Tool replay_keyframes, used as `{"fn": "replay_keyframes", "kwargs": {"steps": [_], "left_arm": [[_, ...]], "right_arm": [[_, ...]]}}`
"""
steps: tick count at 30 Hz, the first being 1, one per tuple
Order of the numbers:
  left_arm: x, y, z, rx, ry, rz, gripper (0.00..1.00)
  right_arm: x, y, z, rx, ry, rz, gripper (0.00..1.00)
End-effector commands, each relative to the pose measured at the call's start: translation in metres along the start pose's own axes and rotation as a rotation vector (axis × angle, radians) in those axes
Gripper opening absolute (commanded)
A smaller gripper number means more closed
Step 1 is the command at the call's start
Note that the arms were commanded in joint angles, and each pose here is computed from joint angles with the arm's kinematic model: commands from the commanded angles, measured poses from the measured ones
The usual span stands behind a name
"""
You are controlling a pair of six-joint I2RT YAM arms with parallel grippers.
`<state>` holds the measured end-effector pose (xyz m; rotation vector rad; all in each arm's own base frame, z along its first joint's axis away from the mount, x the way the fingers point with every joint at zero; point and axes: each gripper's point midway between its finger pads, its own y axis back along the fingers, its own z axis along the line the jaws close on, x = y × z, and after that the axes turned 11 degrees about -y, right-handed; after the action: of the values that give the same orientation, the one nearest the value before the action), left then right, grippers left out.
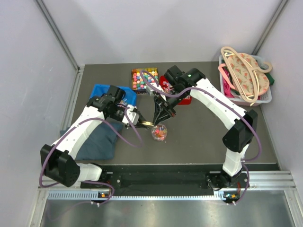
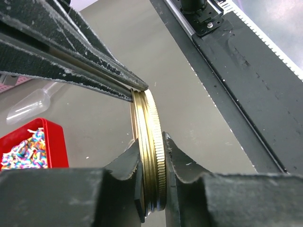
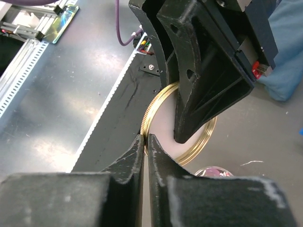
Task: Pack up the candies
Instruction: Pick up the bottle lid at the center of the board.
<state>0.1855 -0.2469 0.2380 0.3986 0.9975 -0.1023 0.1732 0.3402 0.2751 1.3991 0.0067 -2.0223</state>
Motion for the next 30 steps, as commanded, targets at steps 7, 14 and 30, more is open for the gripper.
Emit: {"fn": "replay_keyframes", "kwargs": {"steps": [7, 14, 30], "left_arm": [[-0.004, -0.002, 0.001, -0.003, 0.059, -0.003, 0.14], [0.011, 0.0, 0.022, -0.081, 0.145, 0.061, 0.13], [0.045, -0.015, 0.082, -0.216, 0.626, 0.006, 0.11]], "right_arm": [[0.003, 0.036, 0.009, 0.114, -0.097, -0.022, 0.34], [0.01, 0.063, -0.017, 0.426, -0.035, -0.012, 0.66], [0.03, 0.104, -0.014, 0.946, 0.223, -0.088, 0.99]]}}
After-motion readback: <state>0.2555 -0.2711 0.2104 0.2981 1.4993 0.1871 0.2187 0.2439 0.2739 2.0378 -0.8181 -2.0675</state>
